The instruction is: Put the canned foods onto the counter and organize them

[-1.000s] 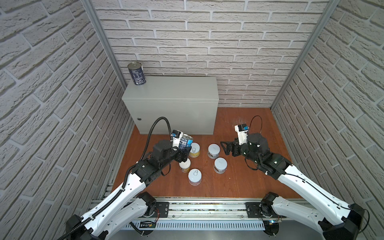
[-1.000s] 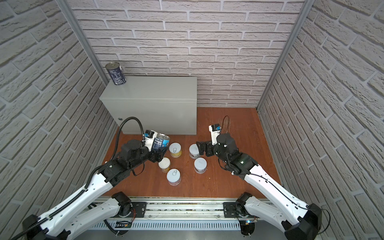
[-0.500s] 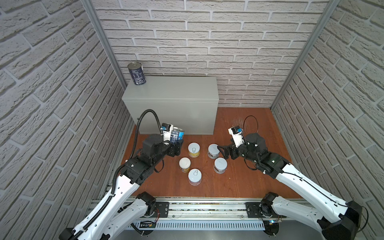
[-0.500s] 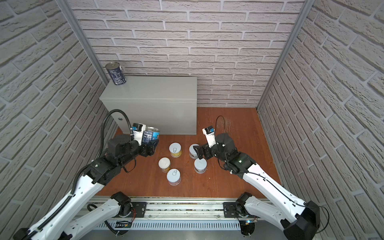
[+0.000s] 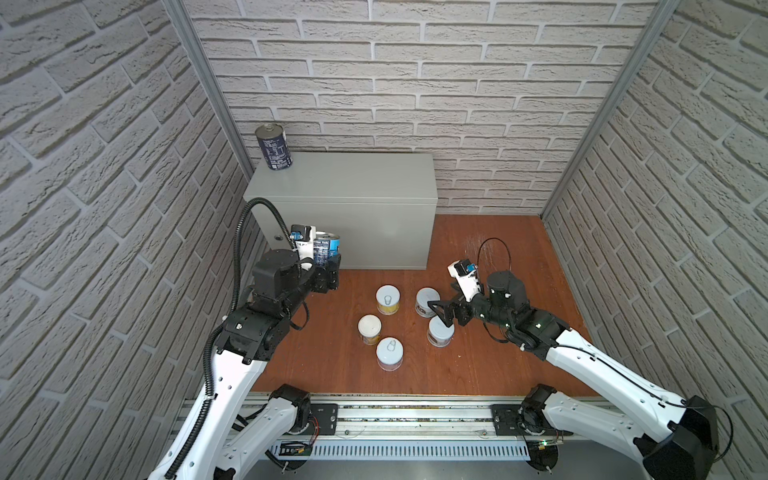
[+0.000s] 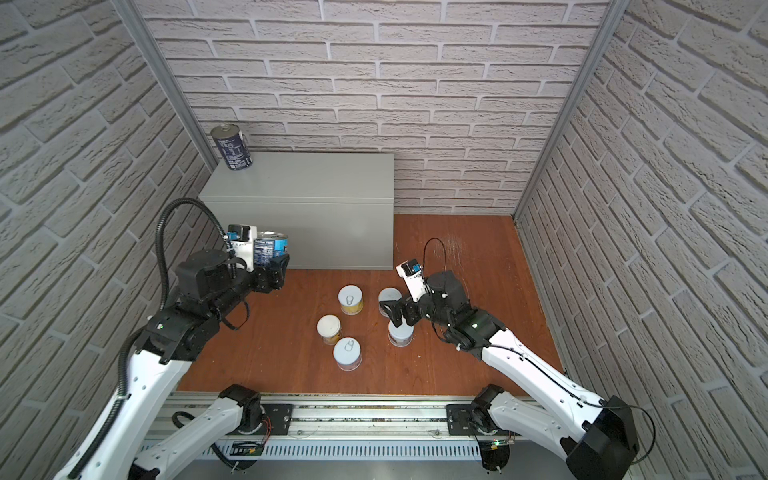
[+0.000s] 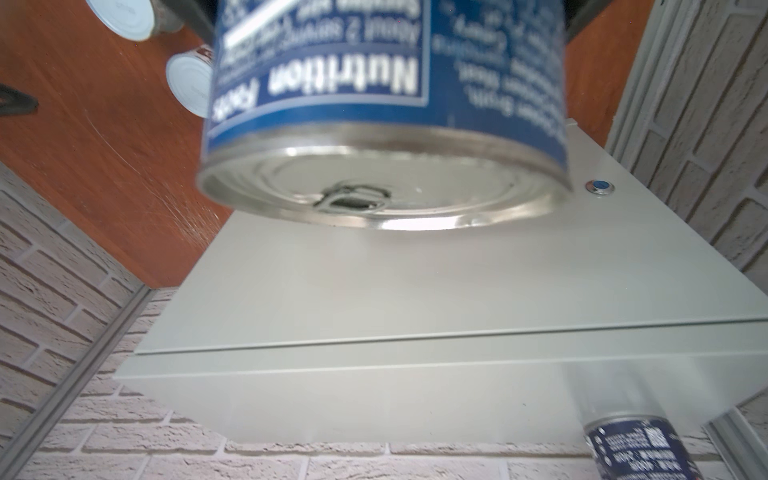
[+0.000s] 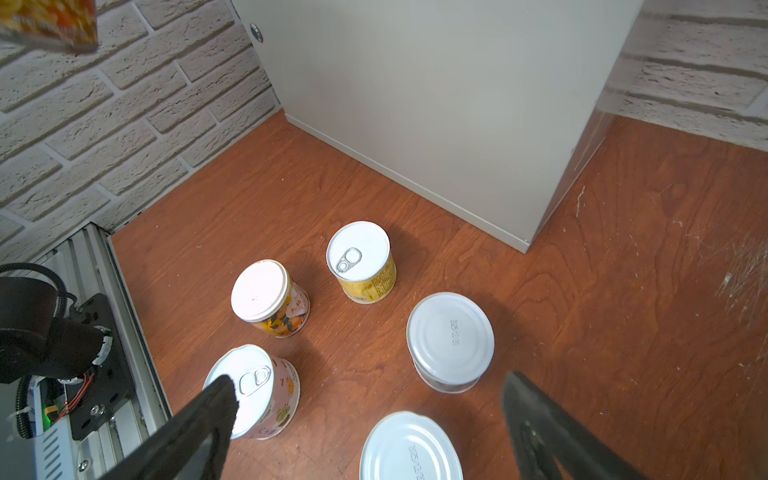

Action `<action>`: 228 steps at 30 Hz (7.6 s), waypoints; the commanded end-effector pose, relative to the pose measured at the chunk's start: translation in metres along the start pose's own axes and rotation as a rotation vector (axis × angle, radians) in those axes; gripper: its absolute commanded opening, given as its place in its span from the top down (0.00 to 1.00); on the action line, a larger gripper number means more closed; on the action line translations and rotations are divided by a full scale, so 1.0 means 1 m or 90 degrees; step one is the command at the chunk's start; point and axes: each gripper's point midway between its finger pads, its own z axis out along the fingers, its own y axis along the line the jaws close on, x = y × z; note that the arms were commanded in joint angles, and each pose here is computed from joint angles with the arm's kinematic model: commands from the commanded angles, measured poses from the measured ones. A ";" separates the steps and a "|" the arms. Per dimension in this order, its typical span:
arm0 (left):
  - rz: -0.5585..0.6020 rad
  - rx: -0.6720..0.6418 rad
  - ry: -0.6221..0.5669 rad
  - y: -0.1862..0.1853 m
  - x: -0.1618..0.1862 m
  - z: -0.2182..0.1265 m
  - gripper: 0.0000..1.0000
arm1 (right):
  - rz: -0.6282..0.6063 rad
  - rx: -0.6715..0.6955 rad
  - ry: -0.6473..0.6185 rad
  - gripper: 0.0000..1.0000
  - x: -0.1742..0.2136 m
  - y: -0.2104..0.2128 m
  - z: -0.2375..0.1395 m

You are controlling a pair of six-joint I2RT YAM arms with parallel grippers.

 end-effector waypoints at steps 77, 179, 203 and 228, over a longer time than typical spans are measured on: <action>0.039 -0.074 -0.408 0.182 -0.223 0.094 0.35 | -0.002 -0.084 -0.065 0.01 -0.006 0.022 -0.009; 0.076 -0.176 -0.329 0.160 -0.148 0.112 0.02 | 0.008 -0.058 -0.035 0.01 0.003 0.013 0.004; 0.002 -0.172 -0.204 0.093 -0.109 -0.016 0.02 | 0.049 -0.057 -0.058 0.01 -0.009 0.015 -0.008; -0.151 -0.019 0.018 0.033 0.080 -0.053 0.02 | 0.061 -0.015 0.098 0.01 0.001 0.053 0.061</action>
